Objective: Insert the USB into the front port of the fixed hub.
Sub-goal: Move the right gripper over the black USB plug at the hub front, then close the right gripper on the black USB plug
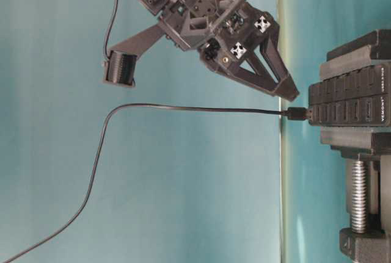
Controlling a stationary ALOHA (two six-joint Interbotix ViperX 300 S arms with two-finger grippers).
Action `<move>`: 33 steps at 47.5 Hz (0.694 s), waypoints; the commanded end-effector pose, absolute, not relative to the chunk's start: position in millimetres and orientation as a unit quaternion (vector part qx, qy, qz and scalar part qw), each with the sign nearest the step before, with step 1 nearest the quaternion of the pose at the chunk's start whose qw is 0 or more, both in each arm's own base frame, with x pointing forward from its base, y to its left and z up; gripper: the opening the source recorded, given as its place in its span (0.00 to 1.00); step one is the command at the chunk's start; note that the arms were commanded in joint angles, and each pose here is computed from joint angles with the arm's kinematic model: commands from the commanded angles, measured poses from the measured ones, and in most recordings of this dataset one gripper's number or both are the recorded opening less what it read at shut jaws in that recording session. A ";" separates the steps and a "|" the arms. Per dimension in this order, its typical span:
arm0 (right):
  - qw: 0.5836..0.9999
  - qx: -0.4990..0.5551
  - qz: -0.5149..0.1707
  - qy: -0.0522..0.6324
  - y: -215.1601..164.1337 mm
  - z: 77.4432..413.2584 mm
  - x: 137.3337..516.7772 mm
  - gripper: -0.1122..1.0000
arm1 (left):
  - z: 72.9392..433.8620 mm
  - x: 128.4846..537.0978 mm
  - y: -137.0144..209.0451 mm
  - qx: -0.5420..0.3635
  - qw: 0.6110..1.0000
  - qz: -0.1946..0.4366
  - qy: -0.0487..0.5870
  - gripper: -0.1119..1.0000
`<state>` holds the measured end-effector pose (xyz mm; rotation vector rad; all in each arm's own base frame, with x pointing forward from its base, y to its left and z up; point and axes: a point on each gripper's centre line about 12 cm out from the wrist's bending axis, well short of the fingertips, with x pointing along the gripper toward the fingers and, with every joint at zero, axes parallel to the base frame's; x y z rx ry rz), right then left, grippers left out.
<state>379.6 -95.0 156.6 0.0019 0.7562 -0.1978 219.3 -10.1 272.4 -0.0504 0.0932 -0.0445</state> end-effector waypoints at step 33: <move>0.934 -0.011 -0.094 0.346 -98.6 164.2 401.6 0.74 | 276.8 220.8 -10.8 -0.025 0.999 -0.024 0.040 0.10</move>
